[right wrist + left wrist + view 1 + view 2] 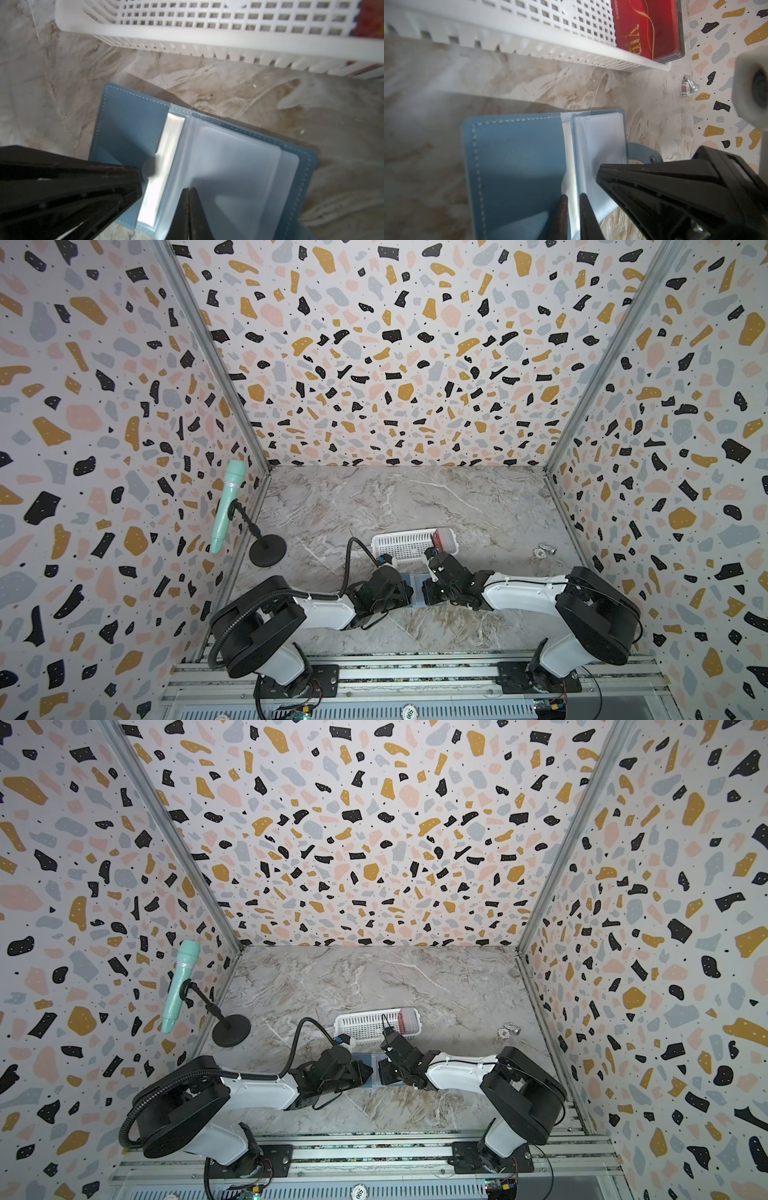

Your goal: Put the credit cards into the card holder

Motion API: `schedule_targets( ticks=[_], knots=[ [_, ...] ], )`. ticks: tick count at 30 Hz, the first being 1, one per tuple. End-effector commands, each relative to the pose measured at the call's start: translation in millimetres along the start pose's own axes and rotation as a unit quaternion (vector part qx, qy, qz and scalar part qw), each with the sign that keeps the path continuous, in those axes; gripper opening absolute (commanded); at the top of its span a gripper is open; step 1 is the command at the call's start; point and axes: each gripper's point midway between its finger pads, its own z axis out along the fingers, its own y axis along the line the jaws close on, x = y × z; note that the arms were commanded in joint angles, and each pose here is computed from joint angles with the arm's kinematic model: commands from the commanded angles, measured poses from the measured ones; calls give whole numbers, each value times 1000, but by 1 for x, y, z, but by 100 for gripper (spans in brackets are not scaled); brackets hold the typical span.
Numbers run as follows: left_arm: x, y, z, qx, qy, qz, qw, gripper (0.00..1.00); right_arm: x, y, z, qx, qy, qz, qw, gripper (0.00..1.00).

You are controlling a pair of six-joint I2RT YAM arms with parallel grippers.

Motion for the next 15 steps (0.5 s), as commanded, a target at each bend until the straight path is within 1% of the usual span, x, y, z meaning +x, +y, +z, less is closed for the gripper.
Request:
schedule_targets(
  ticks=[1,11,13,15],
  knots=[
    [-1,1,-3,1,-8,8,1000,15,-16,5,-14,0,-22,-8,1000,7],
    [-9,-12,-10,19,-20,12,1000,17,-38,13,-41,-16,-72,-13,997,9],
    [-12,-16,-12,25,-24,15,999,18,-42,13,-48,-17,-84,-15,996,13],
    [-15,-23,-14,33,-29,18,999,20,-48,13,-57,-15,-96,-18,995,15]
  ],
)
